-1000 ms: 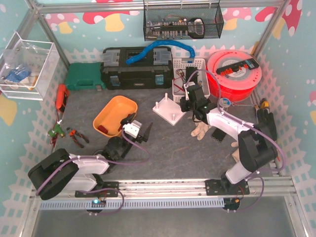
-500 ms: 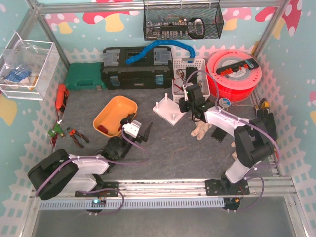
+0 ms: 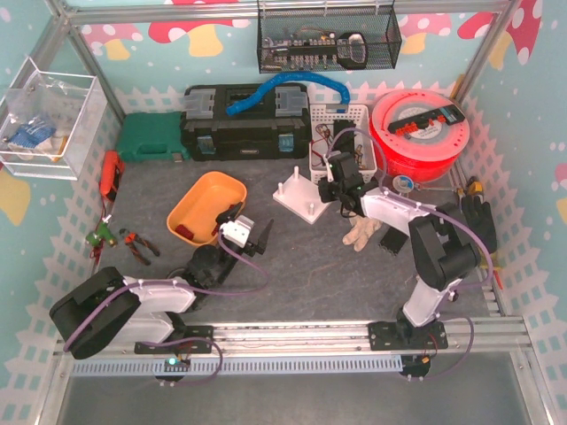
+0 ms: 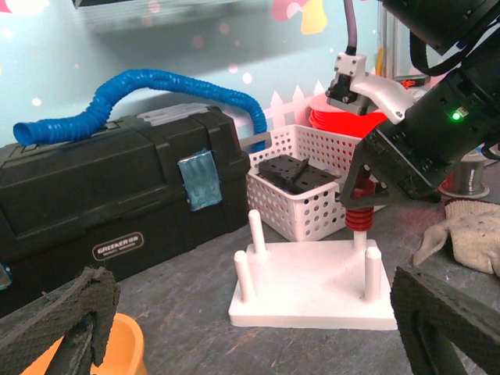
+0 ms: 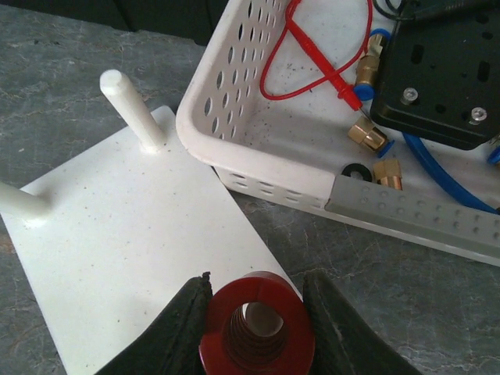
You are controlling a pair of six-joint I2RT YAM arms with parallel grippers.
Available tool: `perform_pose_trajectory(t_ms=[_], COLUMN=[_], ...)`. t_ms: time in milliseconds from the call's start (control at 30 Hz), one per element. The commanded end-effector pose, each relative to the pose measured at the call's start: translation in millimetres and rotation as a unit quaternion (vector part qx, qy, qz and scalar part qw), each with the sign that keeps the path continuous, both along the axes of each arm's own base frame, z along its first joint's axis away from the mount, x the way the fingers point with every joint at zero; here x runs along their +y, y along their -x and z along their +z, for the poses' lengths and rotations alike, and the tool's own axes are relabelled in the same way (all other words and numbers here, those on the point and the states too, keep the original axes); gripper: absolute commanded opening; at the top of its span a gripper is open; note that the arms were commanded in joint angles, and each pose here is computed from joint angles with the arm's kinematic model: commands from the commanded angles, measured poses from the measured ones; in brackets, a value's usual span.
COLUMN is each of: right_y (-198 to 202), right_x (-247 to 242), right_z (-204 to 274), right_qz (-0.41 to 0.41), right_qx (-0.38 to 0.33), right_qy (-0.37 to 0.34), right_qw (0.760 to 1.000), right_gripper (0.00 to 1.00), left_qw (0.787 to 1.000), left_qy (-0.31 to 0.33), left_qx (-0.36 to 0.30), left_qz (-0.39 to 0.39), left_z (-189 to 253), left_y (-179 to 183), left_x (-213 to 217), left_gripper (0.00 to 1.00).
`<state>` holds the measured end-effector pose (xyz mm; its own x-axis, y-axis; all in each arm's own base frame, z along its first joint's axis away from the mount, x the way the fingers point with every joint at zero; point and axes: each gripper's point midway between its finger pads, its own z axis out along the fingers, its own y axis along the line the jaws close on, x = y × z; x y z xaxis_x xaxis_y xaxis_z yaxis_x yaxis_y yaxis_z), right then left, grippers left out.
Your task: Install the large spring
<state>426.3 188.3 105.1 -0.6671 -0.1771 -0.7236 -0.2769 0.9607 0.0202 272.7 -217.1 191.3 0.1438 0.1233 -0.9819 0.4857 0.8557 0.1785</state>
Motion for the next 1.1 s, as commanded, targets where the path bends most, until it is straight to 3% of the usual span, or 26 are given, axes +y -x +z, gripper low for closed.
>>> perform_pose_trajectory(t_ms=[0, 333, 533, 667, 767, 867, 933, 1067], right_y=[-15, -13, -2, 21, 40, 58, 70, 81], right_x=[5, 6, 1, 0, -6, -11, -5, -7], right_z=[7, 12, 40, 73, 93, 92, 83, 58], right_qz=[0.001, 0.003, 0.005, 0.024, 0.035, 0.031, 0.047, 0.032], right_qx=[-0.017, -0.011, -0.021, -0.038, -0.066, -0.082, -0.085, -0.086], right_qy=[-0.009, -0.010, -0.015, -0.047, -0.059, -0.088, -0.121, -0.160], right_qw=[1.000, 1.000, 1.000, 0.998, 0.995, 0.992, 0.988, 0.983], right_gripper=[0.19, 0.39, 0.53, 0.62, 0.70, 0.76, 0.89, 0.91], left_qw=[1.000, 1.000, 1.000, 0.997, 0.984, 0.970, 0.956, 0.922], left_qy=[0.004, 0.005, 0.005, 0.021, 0.073, 0.111, 0.126, 0.149], left_qx=[-0.009, -0.007, -0.001, 0.032, 0.079, 0.154, 0.199, 0.275], left_qz=[0.004, 0.008, 0.020, 0.073, 0.140, 0.152, 0.174, 0.229], left_z=[8, 8, 9, 12, 24, 27, 24, 10], left_y=[-2, -4, -8, -21, -40, -57, -67, -81], left_x=[0, 0, 2, 16, 37, 49, 62, 92], left_gripper=[0.95, 0.95, 0.95, 0.95, 0.99, 0.99, 0.99, 0.99])
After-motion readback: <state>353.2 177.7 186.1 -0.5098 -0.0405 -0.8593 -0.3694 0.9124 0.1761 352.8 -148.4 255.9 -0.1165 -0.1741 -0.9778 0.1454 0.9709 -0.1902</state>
